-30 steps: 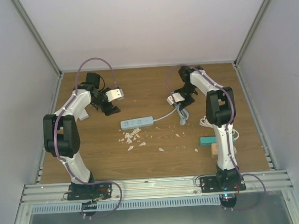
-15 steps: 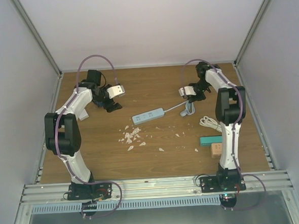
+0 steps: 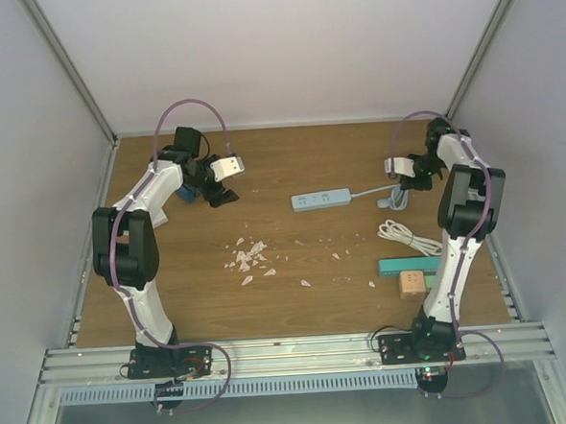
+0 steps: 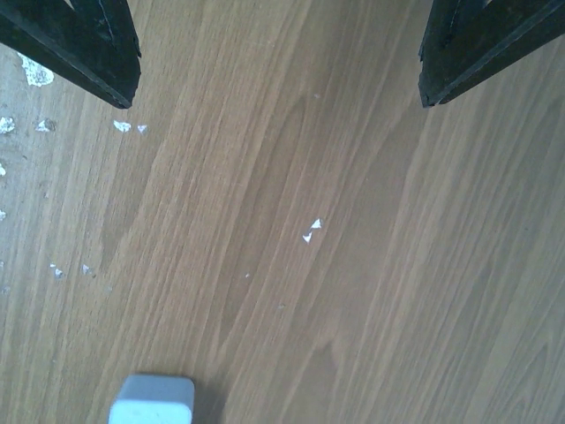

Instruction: Pull the plug off the socket

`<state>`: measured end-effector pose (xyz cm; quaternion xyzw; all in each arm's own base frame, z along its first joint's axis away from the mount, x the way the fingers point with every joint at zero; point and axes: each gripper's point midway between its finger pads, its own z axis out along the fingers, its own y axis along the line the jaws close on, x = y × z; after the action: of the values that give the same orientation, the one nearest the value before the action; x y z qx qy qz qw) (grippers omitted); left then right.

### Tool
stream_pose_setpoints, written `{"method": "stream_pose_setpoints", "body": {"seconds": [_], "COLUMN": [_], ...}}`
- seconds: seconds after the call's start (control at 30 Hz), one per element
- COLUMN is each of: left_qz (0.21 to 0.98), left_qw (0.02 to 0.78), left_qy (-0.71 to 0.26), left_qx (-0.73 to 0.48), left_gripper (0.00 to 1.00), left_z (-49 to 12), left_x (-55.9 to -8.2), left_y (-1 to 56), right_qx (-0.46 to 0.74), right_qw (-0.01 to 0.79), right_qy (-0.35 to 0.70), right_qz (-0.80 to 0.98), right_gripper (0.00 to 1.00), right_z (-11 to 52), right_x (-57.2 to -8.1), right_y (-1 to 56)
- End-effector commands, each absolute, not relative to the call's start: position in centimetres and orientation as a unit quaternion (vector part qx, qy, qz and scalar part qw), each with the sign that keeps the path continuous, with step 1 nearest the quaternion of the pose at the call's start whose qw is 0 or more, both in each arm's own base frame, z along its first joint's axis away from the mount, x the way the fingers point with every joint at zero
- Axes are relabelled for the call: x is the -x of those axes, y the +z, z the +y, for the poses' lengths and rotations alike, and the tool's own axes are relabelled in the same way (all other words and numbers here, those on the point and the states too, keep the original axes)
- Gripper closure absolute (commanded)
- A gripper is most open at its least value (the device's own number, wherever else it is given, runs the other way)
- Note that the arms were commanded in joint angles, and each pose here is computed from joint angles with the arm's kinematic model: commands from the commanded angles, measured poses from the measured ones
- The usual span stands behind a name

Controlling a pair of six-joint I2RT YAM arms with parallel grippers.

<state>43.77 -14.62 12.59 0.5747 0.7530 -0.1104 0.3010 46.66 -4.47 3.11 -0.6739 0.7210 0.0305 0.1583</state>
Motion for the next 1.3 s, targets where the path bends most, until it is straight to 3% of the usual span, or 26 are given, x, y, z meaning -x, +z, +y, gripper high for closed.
{"method": "stream_pose_setpoints", "body": {"seconds": [0.0,0.1,0.17,0.3,0.4,0.8,1.07,1.27], "left_qz": [0.741,0.738,0.736,0.735,0.736,0.733,0.730,0.729], "left_qw": [0.317,0.317,0.318,0.320,0.321,0.326,0.329,0.334], "left_qy": [-0.120,-0.121,-0.120,-0.121,-0.125,-0.130,-0.136,-0.163], "left_qx": [-0.579,-0.583,-0.585,-0.585,-0.584,-0.582,-0.583,-0.575], "left_gripper": [0.14,0.14,0.14,0.14,0.14,0.13,0.14,0.14], "left_z": [-16.3,-16.7,-16.9,-17.1,-17.3,-17.3,-17.2,-17.9], "left_x": [-44.5,-44.4,-44.4,-44.5,-44.3,-42.9,-41.6,-40.6], "left_y": [13.1,13.1,13.1,13.2,13.2,12.9,12.7,12.7], "right_qx": [0.643,0.625,0.604,0.565,0.544,0.471,0.485,0.515], "right_qw": [0.082,0.086,0.095,0.117,0.144,0.201,0.182,0.134], "right_qy": [-0.022,-0.034,-0.030,-0.001,0.012,0.070,0.150,0.180], "right_qz": [0.761,0.775,0.790,0.817,0.827,0.856,0.842,0.827], "right_gripper": [0.80,0.79,0.73,0.41,0.30,0.10,0.10,0.11], "right_z": [-11.8,-13.8,-14.6,-14.0,-13.2,-9.6,-5.5,-0.4], "right_x": [-45.3,-45.5,-45.7,-45.6,-45.5,-42.8,-37.4,-32.6], "right_y": [-0.3,-0.2,0.2,1.9,3.8,9.2,11.3,8.6]}}
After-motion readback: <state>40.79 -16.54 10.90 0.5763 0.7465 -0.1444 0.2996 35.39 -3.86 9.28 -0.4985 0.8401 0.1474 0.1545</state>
